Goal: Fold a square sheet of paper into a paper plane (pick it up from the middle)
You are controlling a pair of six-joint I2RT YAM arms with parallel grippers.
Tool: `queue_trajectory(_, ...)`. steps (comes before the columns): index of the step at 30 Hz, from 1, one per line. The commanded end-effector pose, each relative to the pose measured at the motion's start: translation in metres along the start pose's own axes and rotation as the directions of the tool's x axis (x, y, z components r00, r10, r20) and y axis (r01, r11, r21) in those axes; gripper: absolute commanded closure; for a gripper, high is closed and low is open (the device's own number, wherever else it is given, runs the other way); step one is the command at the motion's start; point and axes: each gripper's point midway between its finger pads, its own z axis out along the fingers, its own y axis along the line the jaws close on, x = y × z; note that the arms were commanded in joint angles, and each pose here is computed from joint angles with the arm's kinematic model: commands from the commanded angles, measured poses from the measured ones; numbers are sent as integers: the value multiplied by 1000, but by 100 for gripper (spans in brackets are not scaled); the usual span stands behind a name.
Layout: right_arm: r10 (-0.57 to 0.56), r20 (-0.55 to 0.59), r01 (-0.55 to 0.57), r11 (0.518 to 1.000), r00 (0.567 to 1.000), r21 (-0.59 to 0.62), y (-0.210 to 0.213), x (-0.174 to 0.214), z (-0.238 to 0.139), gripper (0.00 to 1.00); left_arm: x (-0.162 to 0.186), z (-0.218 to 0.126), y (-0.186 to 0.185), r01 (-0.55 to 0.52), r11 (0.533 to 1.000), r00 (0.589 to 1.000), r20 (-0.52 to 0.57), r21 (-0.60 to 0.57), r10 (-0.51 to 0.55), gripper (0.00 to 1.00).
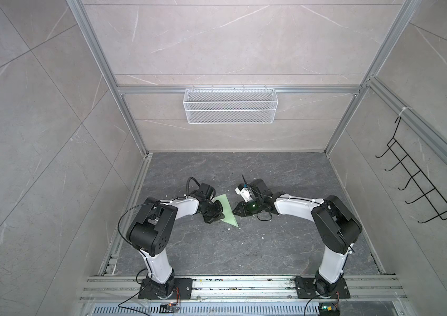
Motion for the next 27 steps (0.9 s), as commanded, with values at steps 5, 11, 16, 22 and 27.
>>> queue_trajectory(5, 45, -98, -40, 998, 994, 51, 4, 28, 24, 89, 2, 7, 21, 13, 994, 1000, -22, -107, -16, 94)
queue_trajectory(11, 96, -101, -86, 991, 990, 98, -6, 27, 30, 92, 3, 7, 22, 10, 994, 1000, -25, -111, -13, 94)
queue_trajectory(16, 123, -133, -106, 986, 983, 127, -13, 38, 30, 92, 2, 7, 24, 14, 992, 1000, -23, -123, -17, 95)
queue_trajectory(22, 138, -159, -110, 979, 977, 174, -24, 49, 29, 92, 2, 6, 27, 22, 990, 999, -20, -142, -25, 95)
queue_trajectory(27, 148, -176, -108, 971, 973, 214, -33, 55, 31, 92, -2, 3, 14, -4, 995, 1000, -18, -101, 2, 95)
